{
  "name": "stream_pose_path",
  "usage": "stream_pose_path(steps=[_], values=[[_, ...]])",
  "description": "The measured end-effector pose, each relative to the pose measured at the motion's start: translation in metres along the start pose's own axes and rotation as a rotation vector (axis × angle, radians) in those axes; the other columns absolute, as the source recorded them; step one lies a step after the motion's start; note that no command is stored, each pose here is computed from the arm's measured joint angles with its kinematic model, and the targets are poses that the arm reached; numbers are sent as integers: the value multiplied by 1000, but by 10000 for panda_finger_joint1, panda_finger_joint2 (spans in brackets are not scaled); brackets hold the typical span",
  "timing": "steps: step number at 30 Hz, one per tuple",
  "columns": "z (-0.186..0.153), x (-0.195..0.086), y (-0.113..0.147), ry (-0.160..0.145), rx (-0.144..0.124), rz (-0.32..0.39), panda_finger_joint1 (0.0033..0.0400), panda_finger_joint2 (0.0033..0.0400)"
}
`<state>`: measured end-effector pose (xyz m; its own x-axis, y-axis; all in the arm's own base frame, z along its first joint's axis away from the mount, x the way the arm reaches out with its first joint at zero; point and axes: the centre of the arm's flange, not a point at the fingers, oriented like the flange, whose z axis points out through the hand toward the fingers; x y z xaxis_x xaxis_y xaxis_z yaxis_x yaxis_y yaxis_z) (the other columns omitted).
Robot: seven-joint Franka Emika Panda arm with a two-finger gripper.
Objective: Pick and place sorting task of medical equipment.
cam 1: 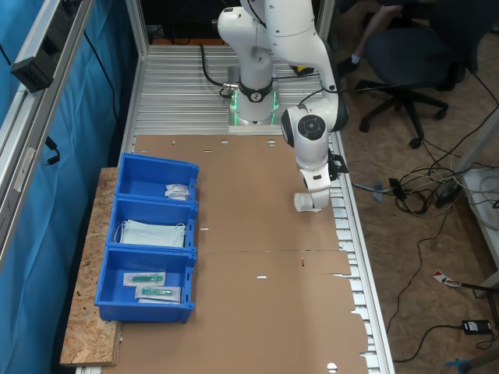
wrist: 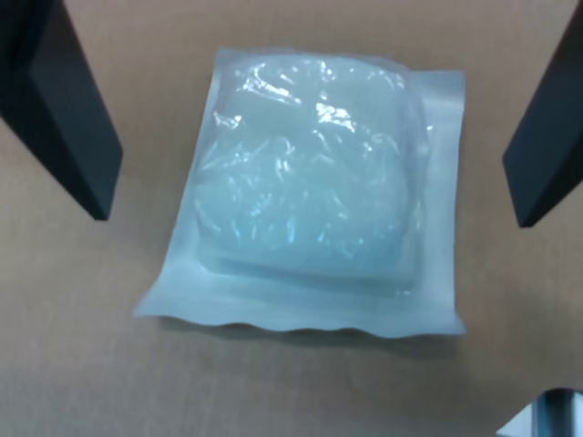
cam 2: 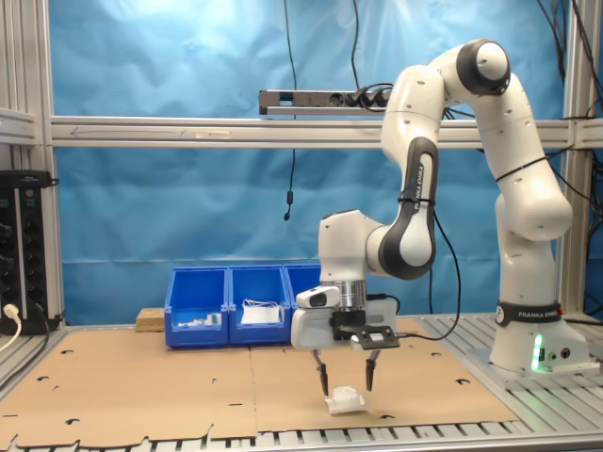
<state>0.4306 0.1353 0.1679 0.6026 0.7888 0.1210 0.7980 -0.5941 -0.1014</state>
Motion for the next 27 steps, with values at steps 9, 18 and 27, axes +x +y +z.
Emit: stream_pose_path(steps=[9, 18, 27], values=[[15, -3, 1, 12, 12, 14, 400, 400], [18, -2, 5, 26, 5, 22, 400, 400], [14, 3, 10, 43, -10, 24, 400, 400]])
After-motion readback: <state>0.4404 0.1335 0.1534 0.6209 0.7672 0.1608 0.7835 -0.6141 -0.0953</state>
